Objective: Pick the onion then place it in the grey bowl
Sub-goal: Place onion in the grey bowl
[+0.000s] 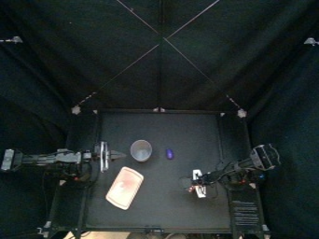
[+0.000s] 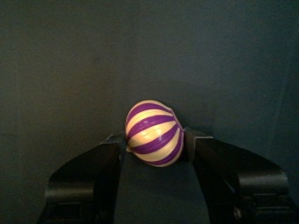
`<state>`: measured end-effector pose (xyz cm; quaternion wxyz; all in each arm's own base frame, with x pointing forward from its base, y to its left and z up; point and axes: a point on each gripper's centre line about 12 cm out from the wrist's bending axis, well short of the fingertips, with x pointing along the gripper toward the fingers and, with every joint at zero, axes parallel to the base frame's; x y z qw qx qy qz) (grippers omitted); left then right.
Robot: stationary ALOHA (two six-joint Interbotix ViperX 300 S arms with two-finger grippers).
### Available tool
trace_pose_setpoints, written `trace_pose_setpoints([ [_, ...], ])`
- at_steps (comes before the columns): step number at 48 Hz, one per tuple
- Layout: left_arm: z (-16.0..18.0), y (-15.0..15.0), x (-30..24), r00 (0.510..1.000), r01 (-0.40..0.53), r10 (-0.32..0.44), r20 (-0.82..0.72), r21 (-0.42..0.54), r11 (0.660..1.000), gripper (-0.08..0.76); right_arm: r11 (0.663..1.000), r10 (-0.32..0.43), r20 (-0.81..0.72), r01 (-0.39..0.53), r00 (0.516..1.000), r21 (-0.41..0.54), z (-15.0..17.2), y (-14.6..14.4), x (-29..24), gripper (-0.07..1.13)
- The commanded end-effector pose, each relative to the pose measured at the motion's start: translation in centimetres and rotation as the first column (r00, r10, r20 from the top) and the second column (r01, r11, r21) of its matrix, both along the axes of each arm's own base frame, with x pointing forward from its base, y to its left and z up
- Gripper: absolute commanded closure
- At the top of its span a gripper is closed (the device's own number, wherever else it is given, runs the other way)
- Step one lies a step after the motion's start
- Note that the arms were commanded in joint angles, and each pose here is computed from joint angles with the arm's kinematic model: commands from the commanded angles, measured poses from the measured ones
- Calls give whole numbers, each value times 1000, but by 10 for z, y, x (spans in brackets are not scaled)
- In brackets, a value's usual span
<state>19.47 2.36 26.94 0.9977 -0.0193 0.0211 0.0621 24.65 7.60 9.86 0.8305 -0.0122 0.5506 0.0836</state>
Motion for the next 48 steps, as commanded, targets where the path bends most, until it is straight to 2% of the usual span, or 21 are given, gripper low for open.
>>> trace_pose_setpoints([
  [1, 4, 1, 1, 1000, -2, 2, 15, 0, 1000, 627, 1000, 0, 26, -1, 1000, 9, 6, 2, 6, 272],
  [10, 0, 0, 0, 1000, -2, 2, 6, -2, 1000, 627, 1000, 6, 71, -7, 997, 13, 20, 5, 20, 272],
  [19, -3, 1, 0, 1000, -4, 4, -2, -11, 1000, 627, 1000, -6, 190, 6, 982, 0, 53, -4, 55, 272],
  [25, -9, 1, -1, 1000, -8, 8, -18, -18, 1000, 627, 998, -29, 292, 44, 956, -46, 80, -29, 85, 272],
  [31, -11, 1, -2, 1000, -12, 11, -24, -21, 1000, 627, 990, -30, 415, 86, 909, -116, 107, -63, 116, 272],
  [39, -12, 1, -2, 1000, -12, 11, -25, -24, 1000, 627, 974, -13, 528, 130, 849, -185, 123, -102, 152, 272],
  [48, -17, 2, -3, 999, -20, 18, -37, -53, 998, 627, 966, -39, 604, 185, 796, -182, 131, -133, 191, 272],
])
